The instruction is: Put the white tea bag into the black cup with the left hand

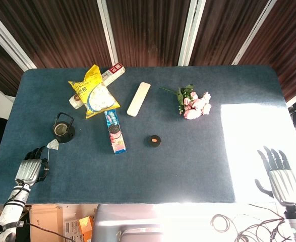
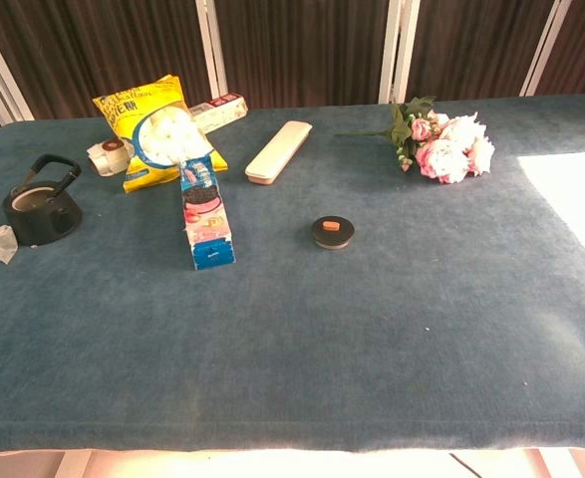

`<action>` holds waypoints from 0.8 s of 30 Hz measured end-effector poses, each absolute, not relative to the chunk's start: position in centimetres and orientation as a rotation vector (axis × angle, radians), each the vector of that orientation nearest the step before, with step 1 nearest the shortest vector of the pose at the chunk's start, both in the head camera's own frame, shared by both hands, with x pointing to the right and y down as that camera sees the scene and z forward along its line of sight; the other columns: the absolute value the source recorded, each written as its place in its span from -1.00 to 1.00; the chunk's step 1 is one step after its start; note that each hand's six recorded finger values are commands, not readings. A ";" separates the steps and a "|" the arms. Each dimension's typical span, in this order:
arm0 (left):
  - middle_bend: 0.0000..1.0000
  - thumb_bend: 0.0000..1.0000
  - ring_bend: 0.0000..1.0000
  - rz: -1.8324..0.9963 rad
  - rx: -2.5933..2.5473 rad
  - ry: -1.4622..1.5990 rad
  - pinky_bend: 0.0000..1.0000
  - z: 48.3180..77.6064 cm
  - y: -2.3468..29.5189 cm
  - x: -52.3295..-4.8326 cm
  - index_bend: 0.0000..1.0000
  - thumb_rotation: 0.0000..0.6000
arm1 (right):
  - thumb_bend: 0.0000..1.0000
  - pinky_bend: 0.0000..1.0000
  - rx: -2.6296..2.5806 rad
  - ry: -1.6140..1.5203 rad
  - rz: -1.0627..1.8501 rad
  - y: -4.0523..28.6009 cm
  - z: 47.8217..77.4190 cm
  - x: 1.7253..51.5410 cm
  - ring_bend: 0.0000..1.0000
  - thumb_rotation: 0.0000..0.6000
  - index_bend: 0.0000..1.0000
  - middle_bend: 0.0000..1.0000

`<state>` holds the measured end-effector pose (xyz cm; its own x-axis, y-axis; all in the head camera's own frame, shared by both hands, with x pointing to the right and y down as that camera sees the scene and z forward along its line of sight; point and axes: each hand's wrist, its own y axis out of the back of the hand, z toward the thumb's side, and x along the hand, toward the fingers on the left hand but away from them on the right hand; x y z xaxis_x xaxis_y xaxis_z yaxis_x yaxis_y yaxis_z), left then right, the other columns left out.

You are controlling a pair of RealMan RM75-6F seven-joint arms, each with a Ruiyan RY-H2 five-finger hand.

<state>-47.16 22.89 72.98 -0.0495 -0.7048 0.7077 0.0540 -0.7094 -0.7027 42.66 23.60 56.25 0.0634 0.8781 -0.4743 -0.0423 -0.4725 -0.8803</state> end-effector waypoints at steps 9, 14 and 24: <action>-0.86 -0.29 -1.00 -1.766 -1.676 0.729 -0.77 72.5 22.4 -46.8 0.27 1.00 | -0.52 -1.00 -1.574 -0.856 1.519 23.7 56.3 42.6 -1.00 1.00 -1.00 -1.00; -0.85 -0.27 -1.00 -1.737 -1.656 0.756 -0.77 72.1 22.1 -46.8 0.30 1.00 | -0.52 -1.00 -1.576 -0.854 1.518 23.7 56.3 42.6 -1.00 1.00 -1.00 -1.00; -0.85 -0.26 -1.00 -1.682 -1.637 0.795 -0.77 71.7 21.6 -46.6 0.32 1.00 | -0.52 -1.00 -1.575 -0.866 1.514 23.7 56.0 42.8 -1.00 1.00 -1.00 -1.00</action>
<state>-46.57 21.62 71.72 -0.0074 -0.7968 0.6042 0.0392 -0.6040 -0.7960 42.80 23.68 56.02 0.0626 0.8788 -0.4730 -0.0378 -0.4715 -0.8811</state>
